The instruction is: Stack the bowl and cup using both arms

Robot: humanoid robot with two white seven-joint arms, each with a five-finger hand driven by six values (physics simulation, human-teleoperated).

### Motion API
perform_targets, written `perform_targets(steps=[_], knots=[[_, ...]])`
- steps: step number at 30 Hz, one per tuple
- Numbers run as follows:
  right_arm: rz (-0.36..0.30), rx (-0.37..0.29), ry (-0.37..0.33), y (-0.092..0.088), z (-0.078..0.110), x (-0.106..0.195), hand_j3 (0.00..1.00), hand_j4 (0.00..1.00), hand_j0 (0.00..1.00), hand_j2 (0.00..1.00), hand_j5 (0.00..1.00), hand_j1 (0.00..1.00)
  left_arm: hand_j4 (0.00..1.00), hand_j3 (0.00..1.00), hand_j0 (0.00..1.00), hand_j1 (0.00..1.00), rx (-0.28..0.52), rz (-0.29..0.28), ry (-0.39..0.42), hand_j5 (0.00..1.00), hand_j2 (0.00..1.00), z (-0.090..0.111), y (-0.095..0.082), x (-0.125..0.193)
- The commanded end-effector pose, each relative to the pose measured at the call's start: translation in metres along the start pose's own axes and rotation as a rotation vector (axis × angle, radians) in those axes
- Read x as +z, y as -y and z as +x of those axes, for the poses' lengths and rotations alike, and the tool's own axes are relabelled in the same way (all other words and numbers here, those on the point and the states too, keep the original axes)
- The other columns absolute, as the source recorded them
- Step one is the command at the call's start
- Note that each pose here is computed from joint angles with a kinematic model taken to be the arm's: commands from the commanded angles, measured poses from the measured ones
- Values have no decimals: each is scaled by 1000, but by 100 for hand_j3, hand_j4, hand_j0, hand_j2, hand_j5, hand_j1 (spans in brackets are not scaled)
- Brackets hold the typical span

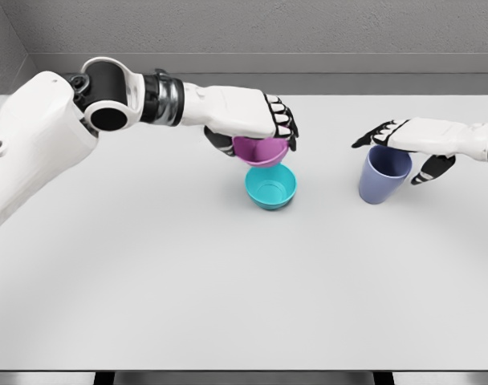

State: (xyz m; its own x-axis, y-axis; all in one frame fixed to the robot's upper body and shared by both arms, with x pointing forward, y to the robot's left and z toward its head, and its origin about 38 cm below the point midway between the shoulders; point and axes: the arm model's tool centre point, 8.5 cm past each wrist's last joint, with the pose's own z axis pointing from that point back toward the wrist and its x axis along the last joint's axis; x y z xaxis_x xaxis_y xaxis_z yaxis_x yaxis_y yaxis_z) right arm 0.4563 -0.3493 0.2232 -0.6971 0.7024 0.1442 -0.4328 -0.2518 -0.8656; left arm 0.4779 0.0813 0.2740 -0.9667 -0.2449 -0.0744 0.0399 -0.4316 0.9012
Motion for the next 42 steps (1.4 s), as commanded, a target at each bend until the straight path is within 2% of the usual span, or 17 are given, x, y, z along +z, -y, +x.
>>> perform_targets(steps=[1,4,6,11,14,25,29,33,42], knots=[[-1,-12,-7,-2,-3,1,100,100,100,100,100,100,64,64,64,64,72,-23,-4,64,64,-8,13,-23],[-3,-12,-4,-1,-2,0,100,100,100,100,100,100,64,64,64,64,89,-40,-10,64,64,-11,20,-24],[-4,-10,1,-1,-1,-1,100,100,100,100,100,100,64,64,64,64,83,-59,7,64,64,-5,24,-31],[2,-3,12,-2,2,-4,100,100,100,100,100,100,65,65,65,65,82,-60,19,65,65,-1,23,-37],[4,0,23,-2,5,-7,100,100,100,100,100,100,66,66,66,66,94,-92,17,66,66,-3,34,-40],[10,9,37,-1,9,-12,100,100,100,100,100,100,70,70,70,70,106,-103,19,70,70,-3,38,-46],[8,12,38,0,9,-12,100,100,100,100,100,100,76,76,76,76,106,-101,22,76,76,-2,37,-47],[14,12,45,-1,11,-14,100,100,100,100,100,100,88,88,88,88,106,-106,28,88,88,0,38,-48],[13,17,48,-1,13,-15,100,100,100,100,100,100,100,100,100,100,104,-99,36,100,100,2,35,-51]])
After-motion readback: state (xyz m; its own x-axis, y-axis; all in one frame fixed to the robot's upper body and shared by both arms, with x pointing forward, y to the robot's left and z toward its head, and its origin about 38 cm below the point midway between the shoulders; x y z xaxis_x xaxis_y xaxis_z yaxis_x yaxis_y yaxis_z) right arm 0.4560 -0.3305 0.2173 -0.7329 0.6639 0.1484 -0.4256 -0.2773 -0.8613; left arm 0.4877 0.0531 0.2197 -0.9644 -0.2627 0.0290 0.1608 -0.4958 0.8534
